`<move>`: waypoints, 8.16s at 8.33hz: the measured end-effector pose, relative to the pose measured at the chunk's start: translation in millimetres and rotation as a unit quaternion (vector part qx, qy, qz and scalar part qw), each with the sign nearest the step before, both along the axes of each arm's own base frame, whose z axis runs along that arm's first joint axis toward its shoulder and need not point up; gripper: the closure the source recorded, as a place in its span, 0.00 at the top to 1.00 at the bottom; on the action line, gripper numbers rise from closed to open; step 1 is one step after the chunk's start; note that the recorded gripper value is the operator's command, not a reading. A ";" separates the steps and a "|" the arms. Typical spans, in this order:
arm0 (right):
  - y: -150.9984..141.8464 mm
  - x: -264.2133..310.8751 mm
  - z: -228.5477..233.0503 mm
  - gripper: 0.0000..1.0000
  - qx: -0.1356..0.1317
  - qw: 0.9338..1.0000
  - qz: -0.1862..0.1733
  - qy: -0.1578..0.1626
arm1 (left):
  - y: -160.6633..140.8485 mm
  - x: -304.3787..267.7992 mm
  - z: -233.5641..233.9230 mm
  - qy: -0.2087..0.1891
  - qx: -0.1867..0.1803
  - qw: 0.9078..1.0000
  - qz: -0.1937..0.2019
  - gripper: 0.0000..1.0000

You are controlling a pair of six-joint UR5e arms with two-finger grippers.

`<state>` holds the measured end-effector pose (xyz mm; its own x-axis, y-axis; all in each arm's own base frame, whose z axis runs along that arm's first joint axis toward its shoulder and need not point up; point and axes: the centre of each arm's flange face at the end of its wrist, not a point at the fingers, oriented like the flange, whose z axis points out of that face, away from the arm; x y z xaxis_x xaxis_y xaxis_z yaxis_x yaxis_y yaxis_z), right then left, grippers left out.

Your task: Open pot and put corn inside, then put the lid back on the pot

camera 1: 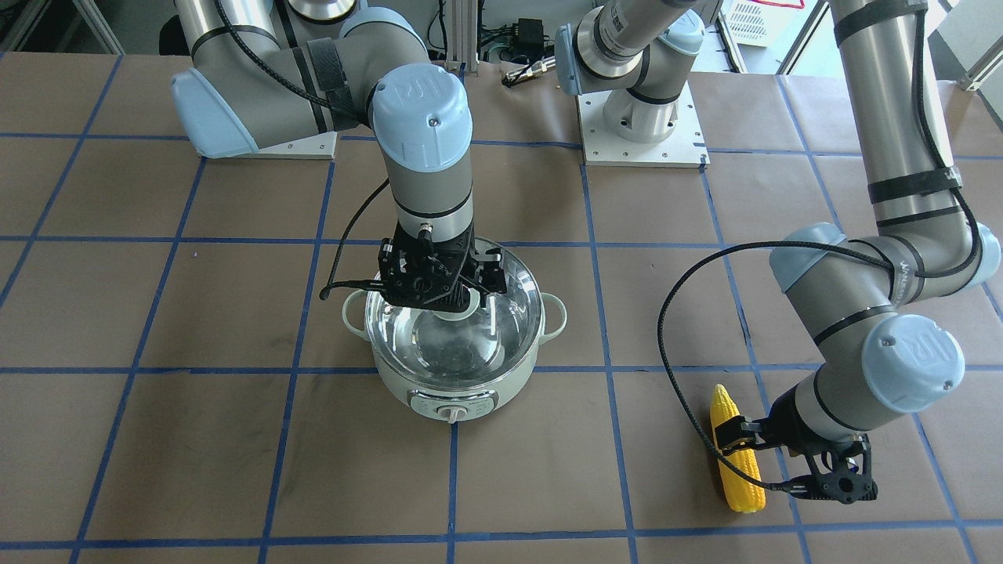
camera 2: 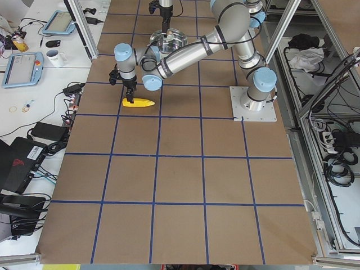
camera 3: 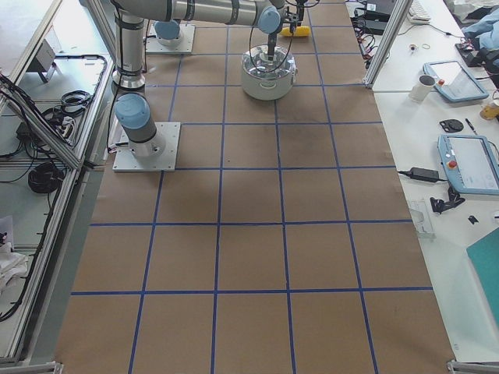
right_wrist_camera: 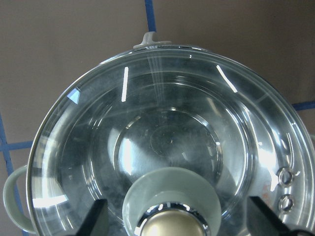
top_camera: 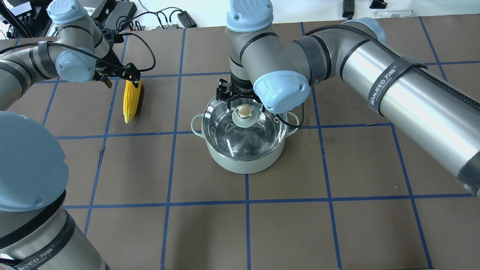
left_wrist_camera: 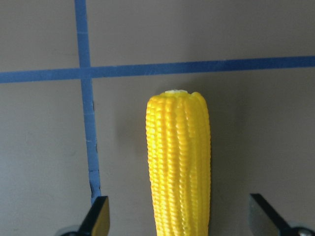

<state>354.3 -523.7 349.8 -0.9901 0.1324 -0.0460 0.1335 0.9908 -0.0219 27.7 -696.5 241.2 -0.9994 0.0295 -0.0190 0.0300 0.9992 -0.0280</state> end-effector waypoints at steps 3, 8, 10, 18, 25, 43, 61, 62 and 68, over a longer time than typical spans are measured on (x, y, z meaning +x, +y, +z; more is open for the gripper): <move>-2.7 2.5 -4.6 0.35 -0.002 1.000 0.005 -0.006 | -8.8 1.3 -38.3 0.005 0.005 1.000 0.000 0.66; -3.7 2.9 -4.9 0.32 -0.003 1.000 0.008 -0.006 | -12.3 2.4 -56.1 0.004 0.007 1.000 0.005 0.00; -5.3 2.6 5.6 0.32 -0.011 1.000 0.008 -0.008 | -7.8 2.3 -32.4 -0.001 0.004 1.000 0.009 0.00; -48.0 -208.8 98.4 0.31 -0.024 0.998 0.060 -0.015 | 65.8 -198.0 127.0 0.009 -0.038 0.996 0.076 0.00; 30.5 -249.8 157.1 0.29 0.025 0.997 0.074 0.014 | 151.1 -366.1 103.9 0.028 -0.006 0.999 0.027 0.00; 19.7 -163.2 127.9 0.00 0.032 0.996 0.078 0.012 | 101.4 -293.1 177.8 0.019 -0.012 1.000 0.008 1.00; -14.6 9.4 -0.8 0.13 0.028 0.995 0.100 0.002 | 155.8 -181.3 228.5 0.009 0.020 1.000 -0.003 1.00; -14.7 9.4 -1.2 0.28 0.028 0.994 0.102 0.002 | 156.5 -181.3 228.1 0.009 0.024 1.000 -0.003 1.00; -17.0 9.1 -2.0 0.90 0.021 0.994 0.103 0.006 | 155.8 -181.1 226.6 0.008 0.026 1.000 -0.003 1.00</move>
